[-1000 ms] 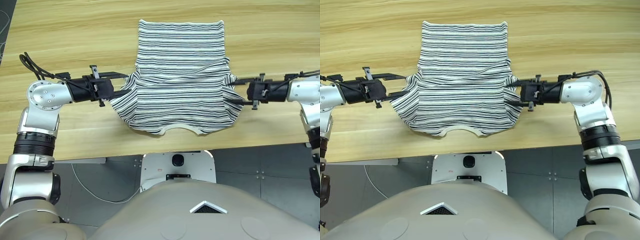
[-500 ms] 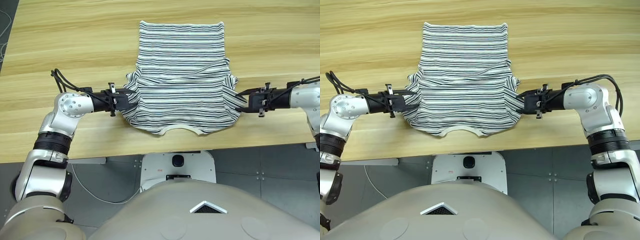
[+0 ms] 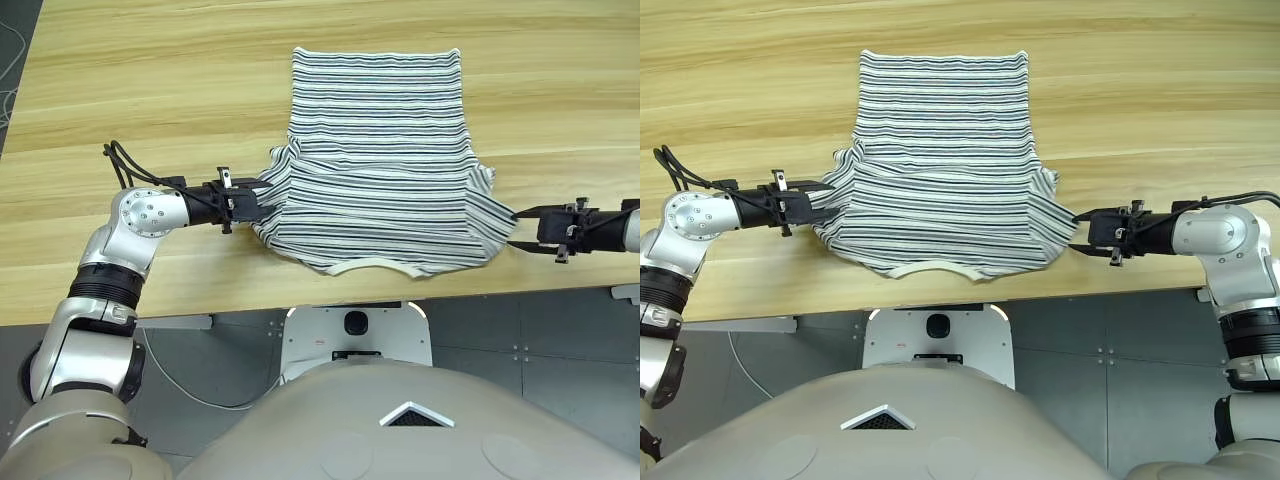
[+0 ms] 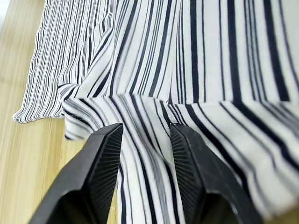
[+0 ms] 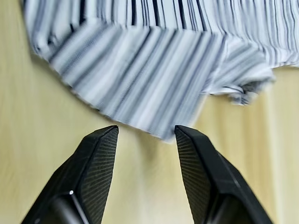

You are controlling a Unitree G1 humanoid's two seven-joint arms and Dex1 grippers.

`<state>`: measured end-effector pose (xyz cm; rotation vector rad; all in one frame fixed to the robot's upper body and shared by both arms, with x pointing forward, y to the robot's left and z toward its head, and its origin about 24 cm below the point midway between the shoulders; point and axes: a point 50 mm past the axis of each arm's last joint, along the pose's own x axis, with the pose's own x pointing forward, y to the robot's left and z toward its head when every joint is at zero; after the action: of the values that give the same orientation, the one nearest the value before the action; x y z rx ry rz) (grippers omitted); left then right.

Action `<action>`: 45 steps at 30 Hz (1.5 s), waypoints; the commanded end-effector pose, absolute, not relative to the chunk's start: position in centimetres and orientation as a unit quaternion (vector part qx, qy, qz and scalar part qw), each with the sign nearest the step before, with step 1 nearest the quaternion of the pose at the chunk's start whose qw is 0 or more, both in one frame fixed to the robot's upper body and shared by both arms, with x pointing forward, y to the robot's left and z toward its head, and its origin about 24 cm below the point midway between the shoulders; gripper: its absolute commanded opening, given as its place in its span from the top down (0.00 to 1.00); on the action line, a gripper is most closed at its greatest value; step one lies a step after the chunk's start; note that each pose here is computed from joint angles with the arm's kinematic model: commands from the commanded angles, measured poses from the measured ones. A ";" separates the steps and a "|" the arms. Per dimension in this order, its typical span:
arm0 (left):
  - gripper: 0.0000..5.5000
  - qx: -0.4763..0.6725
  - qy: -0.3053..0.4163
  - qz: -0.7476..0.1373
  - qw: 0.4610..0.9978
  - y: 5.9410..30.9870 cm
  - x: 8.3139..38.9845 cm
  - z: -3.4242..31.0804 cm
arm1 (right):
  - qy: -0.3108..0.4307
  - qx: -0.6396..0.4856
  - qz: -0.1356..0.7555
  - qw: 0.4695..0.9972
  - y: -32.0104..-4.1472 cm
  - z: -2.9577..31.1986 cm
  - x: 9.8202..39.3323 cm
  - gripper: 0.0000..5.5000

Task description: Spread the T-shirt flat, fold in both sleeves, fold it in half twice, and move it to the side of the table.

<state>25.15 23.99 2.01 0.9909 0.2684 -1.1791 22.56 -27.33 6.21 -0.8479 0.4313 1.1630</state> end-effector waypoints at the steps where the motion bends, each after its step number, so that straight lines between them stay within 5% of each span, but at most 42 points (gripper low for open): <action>1: 0.66 0.431 0.211 -0.559 0.676 25.0 22.5 -1.3 | 0.049 -0.327 0.466 0.821 -24.9 9.2 25.8 0.59; 9: 0.66 0.429 0.144 -0.560 0.694 24.2 23.2 1.8 | -0.050 -0.322 0.257 0.910 -24.5 9.9 29.8 0.59; 15: 0.66 0.463 0.088 -0.488 0.735 24.9 24.4 5.7 | -0.043 -0.348 0.253 0.902 -23.1 8.4 29.7 0.59; 21: 0.66 0.443 -0.012 -0.306 0.843 25.4 24.3 9.7 | -0.038 -0.320 0.260 0.910 -21.1 5.7 28.3 0.59; 28: 0.66 0.287 0.065 -0.134 0.946 25.8 21.2 7.3 | -0.044 -0.264 0.243 0.932 -19.2 3.8 26.5 0.59; 34: 0.60 0.134 0.137 0.039 0.981 25.9 18.0 3.9 | -0.045 -0.245 0.239 0.938 -18.3 2.9 25.3 0.59; 37: 0.49 0.000 0.203 0.021 0.979 23.6 16.3 1.8 | -0.069 -0.240 0.213 0.945 -18.8 3.7 25.5 0.59; 45: 0.49 -0.209 0.282 -0.021 0.936 21.0 16.0 -0.1 | -0.094 -0.237 0.200 0.946 -19.0 4.7 25.7 0.59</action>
<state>16.28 21.42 0.91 -0.3613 0.5024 -0.0450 25.42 -19.08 4.03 -0.4893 -0.1574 0.4187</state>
